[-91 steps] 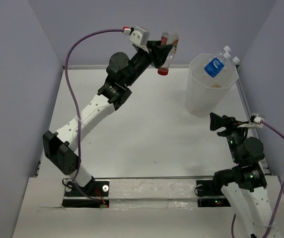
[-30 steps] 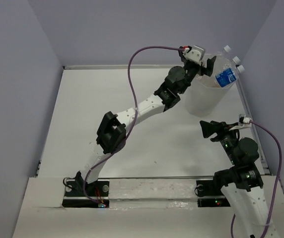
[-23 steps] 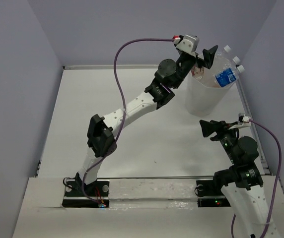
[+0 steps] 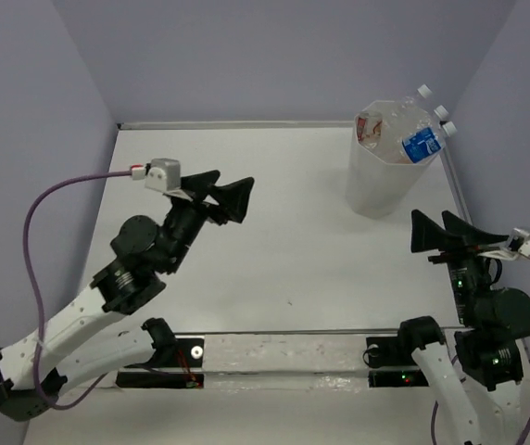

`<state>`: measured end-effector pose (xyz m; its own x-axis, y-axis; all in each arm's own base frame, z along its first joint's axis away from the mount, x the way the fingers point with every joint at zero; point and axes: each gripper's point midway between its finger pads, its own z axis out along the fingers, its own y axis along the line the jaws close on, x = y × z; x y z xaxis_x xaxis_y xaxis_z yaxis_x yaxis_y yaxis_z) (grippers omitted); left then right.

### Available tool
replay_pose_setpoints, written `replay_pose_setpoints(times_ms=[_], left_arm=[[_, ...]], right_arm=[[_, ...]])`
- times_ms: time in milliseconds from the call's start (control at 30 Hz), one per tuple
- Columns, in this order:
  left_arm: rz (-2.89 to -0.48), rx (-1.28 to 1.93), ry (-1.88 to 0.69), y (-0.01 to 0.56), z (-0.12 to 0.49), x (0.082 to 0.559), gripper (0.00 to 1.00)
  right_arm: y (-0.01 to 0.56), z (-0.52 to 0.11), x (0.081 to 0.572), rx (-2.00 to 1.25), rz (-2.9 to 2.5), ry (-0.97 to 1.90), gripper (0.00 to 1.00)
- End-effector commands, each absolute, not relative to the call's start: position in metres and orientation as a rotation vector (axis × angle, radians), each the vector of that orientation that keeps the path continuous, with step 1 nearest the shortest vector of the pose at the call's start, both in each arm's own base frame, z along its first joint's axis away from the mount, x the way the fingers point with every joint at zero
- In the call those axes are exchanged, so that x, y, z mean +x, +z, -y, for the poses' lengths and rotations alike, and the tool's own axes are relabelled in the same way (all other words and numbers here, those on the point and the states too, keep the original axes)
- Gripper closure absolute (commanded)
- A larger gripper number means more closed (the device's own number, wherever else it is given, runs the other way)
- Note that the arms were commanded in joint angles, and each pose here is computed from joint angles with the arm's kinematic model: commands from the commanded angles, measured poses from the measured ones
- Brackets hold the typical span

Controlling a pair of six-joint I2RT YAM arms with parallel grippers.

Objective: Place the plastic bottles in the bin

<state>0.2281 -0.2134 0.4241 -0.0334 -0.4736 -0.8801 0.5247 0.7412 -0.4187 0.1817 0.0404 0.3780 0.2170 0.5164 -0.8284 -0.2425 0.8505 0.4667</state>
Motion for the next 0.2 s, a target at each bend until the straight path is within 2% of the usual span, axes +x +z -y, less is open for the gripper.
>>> replay_pose_setpoints(times_ms=[0,167], left_arm=[[-1.335,-0.137,-0.789,0.431,0.139,0.199,0.01],[-1.314,-0.158,-0.779,0.426,0.103,0.177,0.01]], right_arm=[[0.413,0.001,0.149,0.403,-1.086,0.439,0.0],[0.411,0.016,0.139,0.427,-1.069,0.355,0.0]])
